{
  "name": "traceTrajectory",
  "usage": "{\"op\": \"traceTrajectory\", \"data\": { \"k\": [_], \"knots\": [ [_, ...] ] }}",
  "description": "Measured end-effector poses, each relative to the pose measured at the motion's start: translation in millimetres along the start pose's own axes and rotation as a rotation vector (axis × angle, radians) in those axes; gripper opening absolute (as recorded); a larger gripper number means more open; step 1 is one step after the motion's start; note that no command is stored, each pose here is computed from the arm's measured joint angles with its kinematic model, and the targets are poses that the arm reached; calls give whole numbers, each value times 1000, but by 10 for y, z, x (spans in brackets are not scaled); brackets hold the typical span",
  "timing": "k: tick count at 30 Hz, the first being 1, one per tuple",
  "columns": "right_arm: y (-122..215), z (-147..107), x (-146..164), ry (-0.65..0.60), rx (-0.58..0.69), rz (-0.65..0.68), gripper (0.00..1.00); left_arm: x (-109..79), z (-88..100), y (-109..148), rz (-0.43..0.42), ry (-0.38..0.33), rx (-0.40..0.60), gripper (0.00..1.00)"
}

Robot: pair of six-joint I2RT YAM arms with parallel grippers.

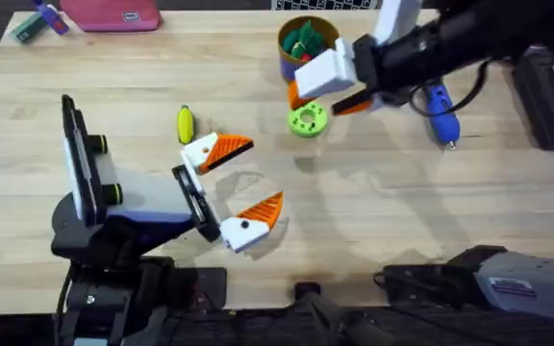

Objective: Pick up the gripper from the table and insert it into the empty holder that is missing its gripper. Then pick up a screw, insert it into the mounting hole, and use the screwdriver to tighten it. Finally, clean up the table by picking up the vegetable and placing it into the bucket.

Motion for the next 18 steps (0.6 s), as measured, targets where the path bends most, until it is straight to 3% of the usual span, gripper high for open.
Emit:
{"op": "traceTrajectory", "data": {
  "k": [6,10,18],
  "knots": [
    [132,62,-286,58,33,-279,951,0,0,0,0,0,0,985],
    [45,72,-436,81,111,-421,885,0,0,0,0,0,0,985],
    [-319,153,-629,95,200,-559,751,-1,0,0,0,0,0,985]
  ]
}}
Point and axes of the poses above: each hand's point on the last joint's axis, 136 mm out from that joint toward the fingers, its own y axis back along the fingers, its own x axis along the line the jaws close on, z = x × y, the point moved 1 cm from there along y, back along the fingers, and after that the axes turned 5 degrees about y, right-handed, at the moved point
